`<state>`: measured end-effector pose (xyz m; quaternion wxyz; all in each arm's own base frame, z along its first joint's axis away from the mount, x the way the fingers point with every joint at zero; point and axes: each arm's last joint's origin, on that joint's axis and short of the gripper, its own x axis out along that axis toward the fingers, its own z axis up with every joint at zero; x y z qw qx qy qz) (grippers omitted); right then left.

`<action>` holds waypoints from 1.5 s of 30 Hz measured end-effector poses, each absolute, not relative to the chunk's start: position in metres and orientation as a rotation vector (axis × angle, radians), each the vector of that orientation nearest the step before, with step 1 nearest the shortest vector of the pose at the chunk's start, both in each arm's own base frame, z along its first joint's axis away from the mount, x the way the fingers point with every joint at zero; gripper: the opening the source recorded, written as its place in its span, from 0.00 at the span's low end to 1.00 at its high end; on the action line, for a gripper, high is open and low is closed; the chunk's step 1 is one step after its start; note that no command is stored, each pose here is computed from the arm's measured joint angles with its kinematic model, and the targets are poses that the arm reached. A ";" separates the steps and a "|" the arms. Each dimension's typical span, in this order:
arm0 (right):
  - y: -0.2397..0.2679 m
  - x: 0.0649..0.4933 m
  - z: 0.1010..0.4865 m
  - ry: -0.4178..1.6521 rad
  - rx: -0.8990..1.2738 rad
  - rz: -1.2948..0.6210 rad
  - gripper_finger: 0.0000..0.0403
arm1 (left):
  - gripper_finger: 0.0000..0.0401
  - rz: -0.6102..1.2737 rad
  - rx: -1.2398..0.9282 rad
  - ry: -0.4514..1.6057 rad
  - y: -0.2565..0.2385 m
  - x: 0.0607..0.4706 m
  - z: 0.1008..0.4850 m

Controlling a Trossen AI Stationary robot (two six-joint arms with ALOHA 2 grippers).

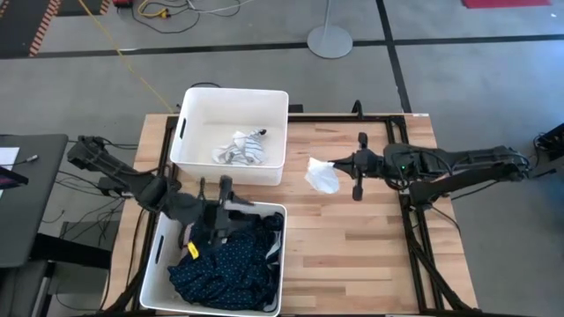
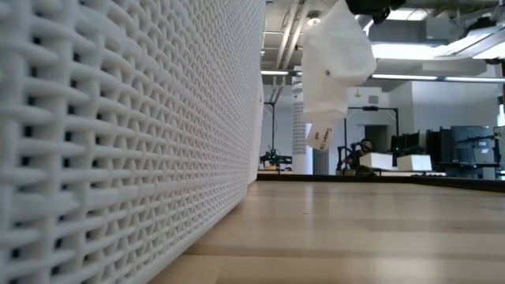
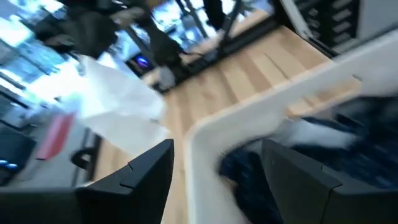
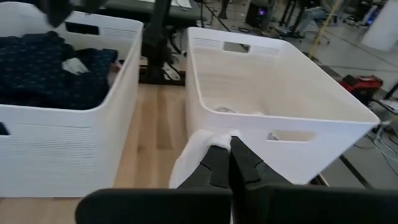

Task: Sort clothes
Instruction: Put the white sock into the top white laundry organizer

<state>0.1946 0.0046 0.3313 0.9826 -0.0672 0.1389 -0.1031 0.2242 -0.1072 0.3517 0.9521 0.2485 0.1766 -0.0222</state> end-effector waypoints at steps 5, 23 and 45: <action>0.014 0.194 0.332 0.274 -0.149 -0.161 0.00 | 0.59 0.024 0.510 0.268 -0.090 0.238 0.362; 0.048 0.196 0.377 0.126 -0.289 0.011 0.00 | 0.59 -0.049 0.463 0.035 -0.023 0.319 0.346; 0.061 0.225 0.381 0.214 -0.383 0.056 0.00 | 0.26 -0.244 0.481 0.038 -0.013 0.360 0.341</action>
